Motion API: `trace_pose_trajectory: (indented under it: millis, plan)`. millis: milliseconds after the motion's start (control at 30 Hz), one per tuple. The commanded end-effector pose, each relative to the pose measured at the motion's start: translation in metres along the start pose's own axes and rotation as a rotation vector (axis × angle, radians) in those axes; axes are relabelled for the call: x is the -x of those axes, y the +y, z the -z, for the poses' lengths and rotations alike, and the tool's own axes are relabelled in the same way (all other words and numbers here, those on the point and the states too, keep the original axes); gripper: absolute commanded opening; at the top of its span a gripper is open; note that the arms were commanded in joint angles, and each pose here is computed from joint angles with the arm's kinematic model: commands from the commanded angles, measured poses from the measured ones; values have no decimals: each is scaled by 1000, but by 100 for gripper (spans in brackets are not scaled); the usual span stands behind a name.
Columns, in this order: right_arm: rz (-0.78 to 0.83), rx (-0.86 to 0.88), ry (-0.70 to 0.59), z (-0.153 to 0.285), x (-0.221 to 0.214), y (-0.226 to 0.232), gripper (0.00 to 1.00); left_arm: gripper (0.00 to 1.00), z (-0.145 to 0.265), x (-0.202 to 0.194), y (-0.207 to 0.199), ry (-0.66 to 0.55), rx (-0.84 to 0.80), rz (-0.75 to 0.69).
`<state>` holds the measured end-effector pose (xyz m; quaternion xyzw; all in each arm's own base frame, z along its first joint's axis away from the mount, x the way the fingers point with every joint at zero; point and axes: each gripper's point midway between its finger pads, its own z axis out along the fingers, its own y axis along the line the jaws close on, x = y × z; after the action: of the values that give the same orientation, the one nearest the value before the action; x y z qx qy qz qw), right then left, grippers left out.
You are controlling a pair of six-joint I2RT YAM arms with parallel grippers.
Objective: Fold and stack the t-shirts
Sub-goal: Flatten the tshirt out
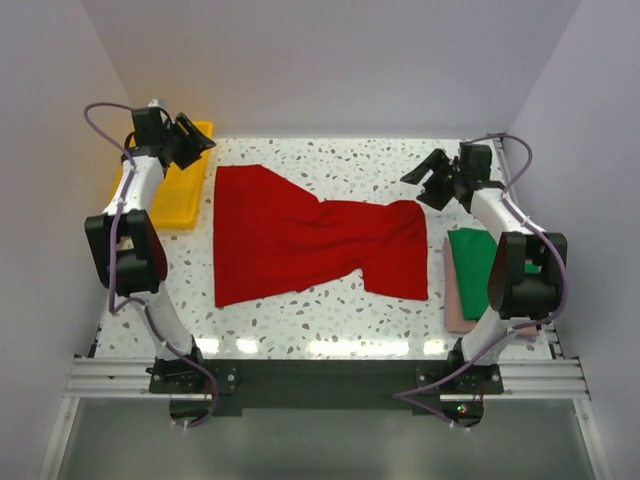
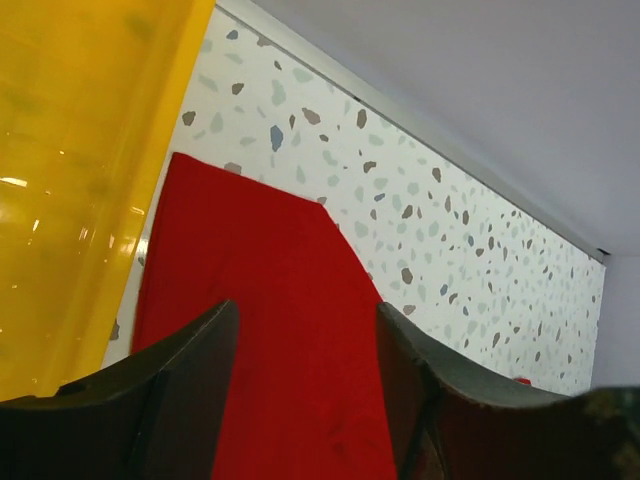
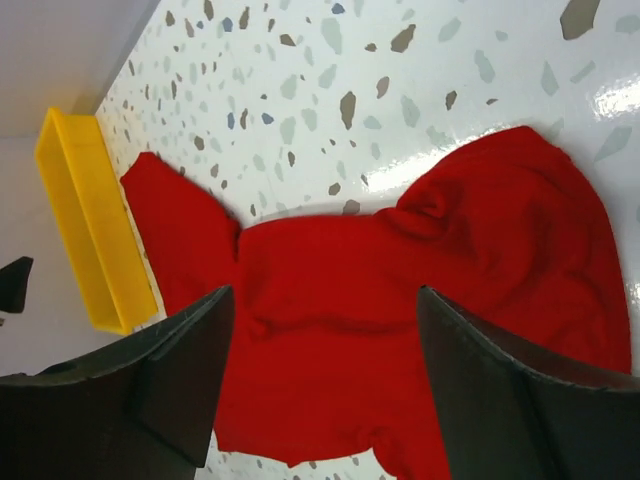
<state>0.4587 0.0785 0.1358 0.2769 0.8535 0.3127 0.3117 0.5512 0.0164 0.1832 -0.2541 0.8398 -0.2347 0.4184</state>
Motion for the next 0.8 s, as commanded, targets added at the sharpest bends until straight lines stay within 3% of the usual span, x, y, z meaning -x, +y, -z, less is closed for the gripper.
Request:
trace_pose_trajectory:
  millis: [0,67,100,167,200,300,467,533,767]
  plan:
    - [109,59,-96,39,22,34,77,62,98,52,-77,-240,-154,-99]
    - [119,-6,-132,48,20,19,77,61,103,15,-55,-196,-98,-57]
    - [122,-39,-121,51,12,8,77,60,128,14,-59,-252,-77,-56]
    - [118,-92,-136,65,-4,-10,75,58,132,-31,-35,-213,8,-27]
    - [100,-110,-108,66,-23,-26,75,57,156,-34,-31,-273,49,-17]
    - [114,-138,-106,83,-49,-45,75,52,171,-109,23,-204,195,43]
    - [139,-138,-108,104,-74,-59,75,48,193,-194,79,-110,331,103]
    - [141,-145,-88,105,-86,-68,75,48,200,-217,103,-108,383,131]
    - [144,-190,-35,96,-101,-89,74,44,203,-271,122,-1,454,208]
